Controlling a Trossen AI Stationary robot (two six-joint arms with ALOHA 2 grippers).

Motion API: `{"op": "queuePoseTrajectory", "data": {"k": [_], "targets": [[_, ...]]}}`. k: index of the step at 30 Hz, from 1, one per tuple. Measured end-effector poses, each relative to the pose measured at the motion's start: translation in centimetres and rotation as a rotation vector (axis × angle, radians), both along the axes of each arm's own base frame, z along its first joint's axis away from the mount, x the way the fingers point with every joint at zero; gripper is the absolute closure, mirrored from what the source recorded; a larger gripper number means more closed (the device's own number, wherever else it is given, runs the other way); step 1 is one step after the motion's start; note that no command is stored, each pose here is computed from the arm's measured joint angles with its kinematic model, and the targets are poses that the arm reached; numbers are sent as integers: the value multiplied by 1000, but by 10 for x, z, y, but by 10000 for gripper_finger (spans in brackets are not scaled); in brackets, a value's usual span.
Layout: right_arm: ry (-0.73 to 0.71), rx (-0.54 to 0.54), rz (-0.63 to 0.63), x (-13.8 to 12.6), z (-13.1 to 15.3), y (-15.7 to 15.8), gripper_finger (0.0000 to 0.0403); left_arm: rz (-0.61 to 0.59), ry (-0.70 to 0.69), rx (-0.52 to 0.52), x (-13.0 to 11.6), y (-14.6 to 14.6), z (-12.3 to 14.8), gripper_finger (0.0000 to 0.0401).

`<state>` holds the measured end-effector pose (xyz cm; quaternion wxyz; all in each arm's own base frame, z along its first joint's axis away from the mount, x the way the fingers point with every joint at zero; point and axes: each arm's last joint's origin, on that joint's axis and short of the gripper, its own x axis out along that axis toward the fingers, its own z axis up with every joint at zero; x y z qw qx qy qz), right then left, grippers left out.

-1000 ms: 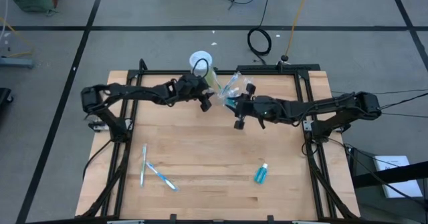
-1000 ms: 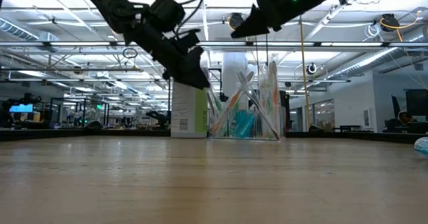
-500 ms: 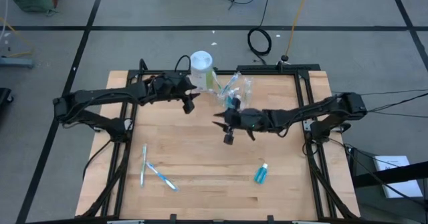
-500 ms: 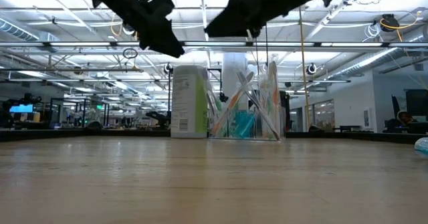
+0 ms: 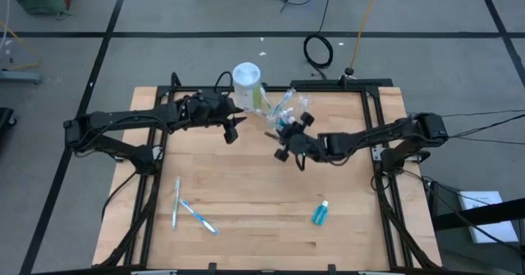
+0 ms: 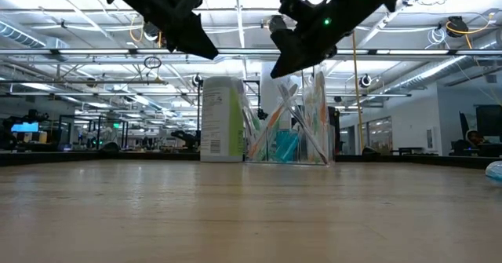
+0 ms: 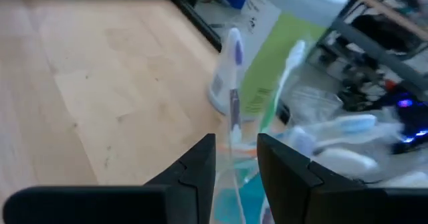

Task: Pick & Place toothbrushing station
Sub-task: Adjust the toothbrushes in the transparent organizer

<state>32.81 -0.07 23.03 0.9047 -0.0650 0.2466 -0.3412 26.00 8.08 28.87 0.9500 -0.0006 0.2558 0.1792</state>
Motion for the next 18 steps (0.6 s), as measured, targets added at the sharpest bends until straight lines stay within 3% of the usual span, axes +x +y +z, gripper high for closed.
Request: {"op": "queuePoseTrajectory", "data": {"k": [4, 9, 18], "targets": [[-6, 50, 51, 4, -1, -20, 303, 0, -13, 3, 1, 0, 1, 270], [26, -59, -21, 6, -3, -36, 303, 1, -14, 3, 1, 0, 1, 270], [-28, -206, -14, 7, 20, -56, 300, 1, -9, 0, 0, 0, 1, 270]]}}
